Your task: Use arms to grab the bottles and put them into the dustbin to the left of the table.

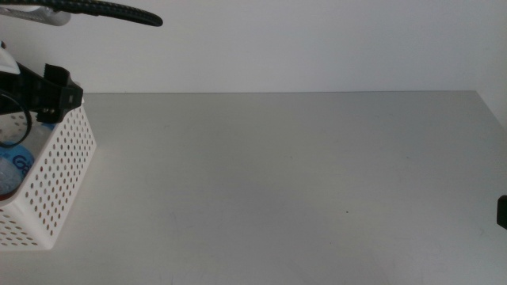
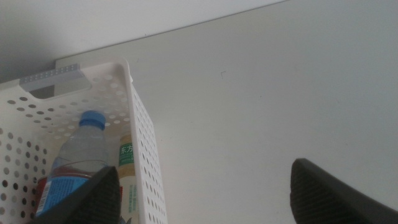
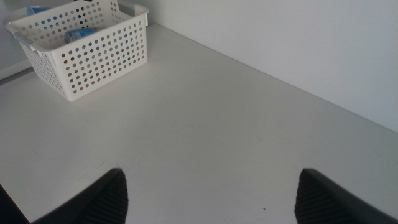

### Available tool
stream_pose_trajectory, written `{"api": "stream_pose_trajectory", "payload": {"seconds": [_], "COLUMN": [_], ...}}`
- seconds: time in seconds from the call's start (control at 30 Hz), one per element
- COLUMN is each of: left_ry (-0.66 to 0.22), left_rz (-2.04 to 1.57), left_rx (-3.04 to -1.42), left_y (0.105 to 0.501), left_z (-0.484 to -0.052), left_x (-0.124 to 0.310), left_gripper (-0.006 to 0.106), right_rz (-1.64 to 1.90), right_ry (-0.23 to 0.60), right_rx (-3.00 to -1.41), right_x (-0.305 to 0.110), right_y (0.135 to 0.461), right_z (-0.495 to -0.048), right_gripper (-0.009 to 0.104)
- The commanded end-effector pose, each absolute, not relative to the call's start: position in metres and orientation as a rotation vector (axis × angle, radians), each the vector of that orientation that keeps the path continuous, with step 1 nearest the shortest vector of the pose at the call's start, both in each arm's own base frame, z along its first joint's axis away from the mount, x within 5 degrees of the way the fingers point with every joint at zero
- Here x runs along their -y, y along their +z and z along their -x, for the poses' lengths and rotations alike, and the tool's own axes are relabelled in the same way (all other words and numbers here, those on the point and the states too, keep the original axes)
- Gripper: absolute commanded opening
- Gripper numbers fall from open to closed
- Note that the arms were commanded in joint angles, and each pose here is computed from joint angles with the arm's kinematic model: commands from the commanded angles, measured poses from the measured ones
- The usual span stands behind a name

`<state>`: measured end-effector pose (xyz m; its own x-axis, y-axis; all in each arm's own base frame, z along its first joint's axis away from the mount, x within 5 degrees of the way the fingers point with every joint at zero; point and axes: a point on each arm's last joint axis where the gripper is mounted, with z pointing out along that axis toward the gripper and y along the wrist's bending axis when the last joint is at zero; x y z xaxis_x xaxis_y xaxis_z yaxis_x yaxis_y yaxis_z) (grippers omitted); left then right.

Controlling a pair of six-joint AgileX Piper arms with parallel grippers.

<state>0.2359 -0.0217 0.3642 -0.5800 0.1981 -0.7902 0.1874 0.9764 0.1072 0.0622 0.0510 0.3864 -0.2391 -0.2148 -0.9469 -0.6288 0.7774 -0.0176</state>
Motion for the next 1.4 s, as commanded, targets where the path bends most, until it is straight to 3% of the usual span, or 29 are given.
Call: {"api": "stream_pose_trajectory", "payload": {"seconds": [0.0, 0.23, 0.4, 0.5, 0.67, 0.9, 1.07, 1.37], "left_ry": [-0.001, -0.003, -0.002, 0.001, 0.010, 0.022, 0.021, 0.020], "left_rz": [-0.241, -0.240, -0.237, -0.227, -0.194, -0.160, -0.162, -0.170], "left_rx": [-2.089, -2.090, -2.061, -1.972, -1.727, -1.503, -1.522, -1.601], "left_y": [0.383, 0.382, 0.389, 0.402, 0.407, 0.370, 0.318, 0.238], "left_z": [-0.234, -0.234, -0.225, -0.203, -0.154, -0.086, -0.064, -0.053], "left_x": [0.023, 0.023, 0.022, 0.020, 0.015, 0.008, 0.006, 0.005], "left_gripper": [0.094, 0.094, 0.094, 0.094, 0.094, 0.094, 0.094, 0.094], "right_rz": [0.621, 0.641, 0.627, 0.606, 0.471, 0.194, 0.024, -0.014], "right_ry": [0.422, 0.289, 0.268, 0.224, 0.080, -0.088, -0.089, -0.121], "right_rx": [-1.726, -1.732, -1.718, -1.754, -1.826, -1.771, -1.710, -1.754], "right_x": [-0.050, -0.046, -0.042, -0.036, -0.021, -0.004, -0.001, 0.002], "right_y": [0.396, 0.355, 0.320, 0.295, 0.257, 0.244, 0.232, 0.201], "right_z": [-0.065, -0.074, -0.070, -0.066, -0.062, -0.052, -0.047, -0.049], "right_gripper": [0.094, 0.094, 0.094, 0.094, 0.094, 0.094, 0.094, 0.094]}}
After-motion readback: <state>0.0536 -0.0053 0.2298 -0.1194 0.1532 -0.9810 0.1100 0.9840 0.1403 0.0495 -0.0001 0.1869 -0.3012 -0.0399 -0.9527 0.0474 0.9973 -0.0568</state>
